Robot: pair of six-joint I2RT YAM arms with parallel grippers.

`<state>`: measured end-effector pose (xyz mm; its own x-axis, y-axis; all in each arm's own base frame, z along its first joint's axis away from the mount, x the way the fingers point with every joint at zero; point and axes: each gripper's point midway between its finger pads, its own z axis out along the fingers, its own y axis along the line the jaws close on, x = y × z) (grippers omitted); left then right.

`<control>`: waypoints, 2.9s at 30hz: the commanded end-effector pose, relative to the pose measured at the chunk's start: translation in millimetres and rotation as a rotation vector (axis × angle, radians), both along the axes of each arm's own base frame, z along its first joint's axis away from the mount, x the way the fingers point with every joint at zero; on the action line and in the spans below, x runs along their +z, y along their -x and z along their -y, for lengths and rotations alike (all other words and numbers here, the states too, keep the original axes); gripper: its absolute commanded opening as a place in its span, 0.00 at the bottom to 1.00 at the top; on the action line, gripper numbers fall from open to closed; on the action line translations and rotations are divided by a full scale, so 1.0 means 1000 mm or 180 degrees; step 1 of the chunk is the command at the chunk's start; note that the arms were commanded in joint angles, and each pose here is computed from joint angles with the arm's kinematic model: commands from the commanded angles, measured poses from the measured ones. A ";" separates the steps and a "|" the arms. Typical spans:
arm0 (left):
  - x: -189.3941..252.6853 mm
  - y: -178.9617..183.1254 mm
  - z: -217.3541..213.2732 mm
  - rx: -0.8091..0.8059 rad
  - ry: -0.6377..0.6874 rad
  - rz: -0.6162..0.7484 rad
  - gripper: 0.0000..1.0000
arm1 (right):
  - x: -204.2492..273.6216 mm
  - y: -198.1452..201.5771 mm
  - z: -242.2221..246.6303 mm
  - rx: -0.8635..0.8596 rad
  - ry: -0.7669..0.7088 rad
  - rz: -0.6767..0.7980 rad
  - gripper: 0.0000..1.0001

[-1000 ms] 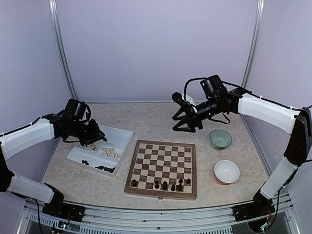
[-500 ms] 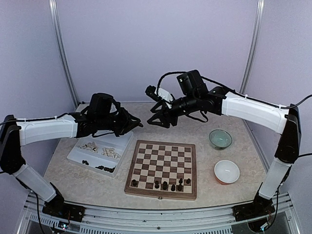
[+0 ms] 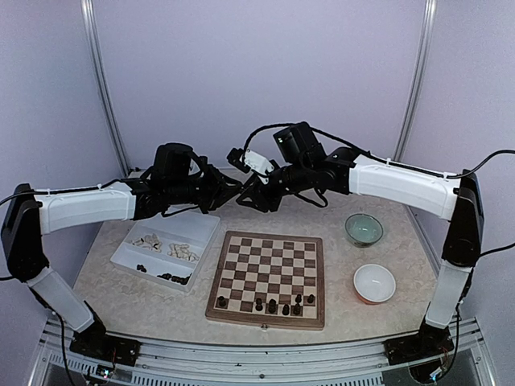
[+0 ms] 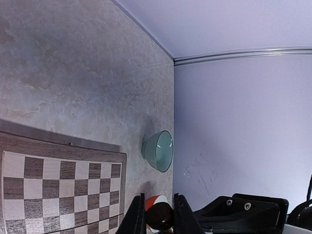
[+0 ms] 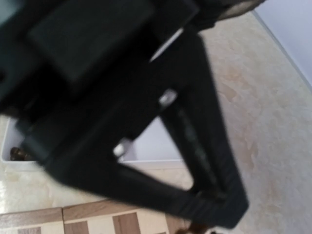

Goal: Set up the chess pieces on the board
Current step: Pass from the left arm to the right, then place the bishop on f8.

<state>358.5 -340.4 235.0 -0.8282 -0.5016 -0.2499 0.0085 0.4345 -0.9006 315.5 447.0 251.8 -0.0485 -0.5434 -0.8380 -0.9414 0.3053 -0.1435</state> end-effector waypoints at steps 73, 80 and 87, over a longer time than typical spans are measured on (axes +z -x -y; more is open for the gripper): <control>-0.032 -0.011 -0.266 0.0859 -0.2910 0.0728 0.44 | -0.148 0.156 0.011 0.2005 0.2373 -0.0012 0.02; -0.034 -0.011 -0.271 0.0862 -0.2866 0.0678 0.44 | -0.162 0.167 0.008 0.2107 0.2541 0.0065 0.02; -0.033 -0.008 -0.272 0.0866 -0.2853 0.0683 0.44 | -0.175 0.172 0.004 0.2149 0.2634 0.0048 0.04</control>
<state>366.5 -71.0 194.1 -0.6257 -0.2187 -0.7488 -0.0780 0.9726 -0.2190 149.1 445.3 88.4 0.4698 -0.8513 -0.2337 -0.8826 -0.4584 -0.1045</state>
